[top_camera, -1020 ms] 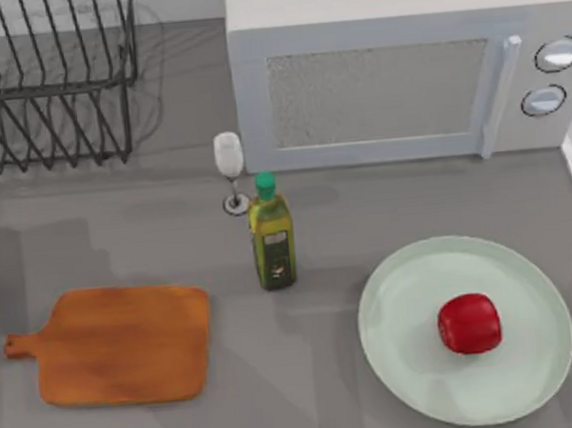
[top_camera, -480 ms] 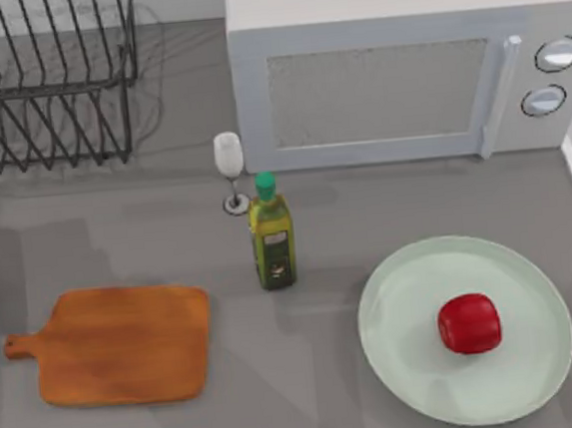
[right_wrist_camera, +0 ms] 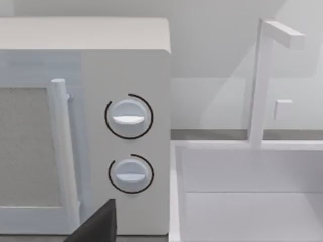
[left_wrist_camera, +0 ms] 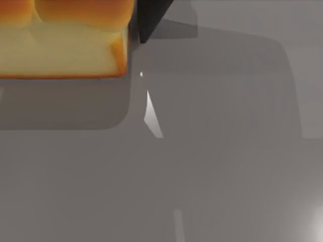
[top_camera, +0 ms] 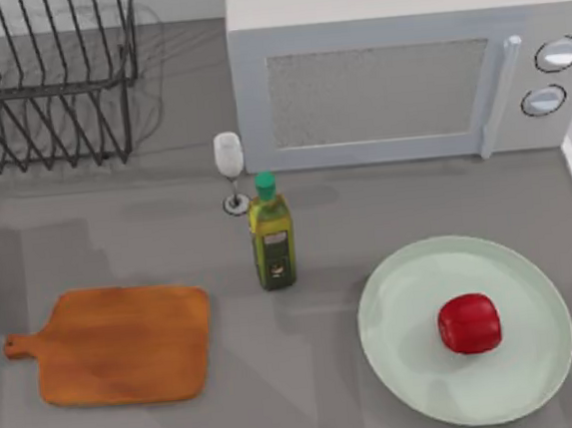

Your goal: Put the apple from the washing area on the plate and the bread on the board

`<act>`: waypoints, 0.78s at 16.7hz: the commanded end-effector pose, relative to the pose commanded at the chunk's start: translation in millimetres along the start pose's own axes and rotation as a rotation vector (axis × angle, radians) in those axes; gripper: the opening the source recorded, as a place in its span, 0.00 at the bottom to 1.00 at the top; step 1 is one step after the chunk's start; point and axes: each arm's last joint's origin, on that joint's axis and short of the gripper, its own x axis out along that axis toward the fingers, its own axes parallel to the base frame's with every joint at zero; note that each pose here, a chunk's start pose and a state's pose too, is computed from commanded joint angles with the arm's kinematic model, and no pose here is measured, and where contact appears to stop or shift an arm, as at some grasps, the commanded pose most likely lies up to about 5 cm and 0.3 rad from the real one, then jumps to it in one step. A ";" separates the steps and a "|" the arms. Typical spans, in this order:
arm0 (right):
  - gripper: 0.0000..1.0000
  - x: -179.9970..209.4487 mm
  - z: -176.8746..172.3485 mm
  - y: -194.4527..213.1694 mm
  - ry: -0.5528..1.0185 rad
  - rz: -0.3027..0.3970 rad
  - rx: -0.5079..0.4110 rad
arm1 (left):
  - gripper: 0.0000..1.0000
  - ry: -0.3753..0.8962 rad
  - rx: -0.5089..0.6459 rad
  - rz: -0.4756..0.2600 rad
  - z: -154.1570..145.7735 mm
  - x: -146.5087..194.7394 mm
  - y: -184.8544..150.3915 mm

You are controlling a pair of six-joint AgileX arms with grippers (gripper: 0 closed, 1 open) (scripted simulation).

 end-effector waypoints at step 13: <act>1.00 0.0 0.0 0.0 0.000 0.000 0.000 | 0.00 -0.027 -0.001 0.000 2.1 -106.1 -0.5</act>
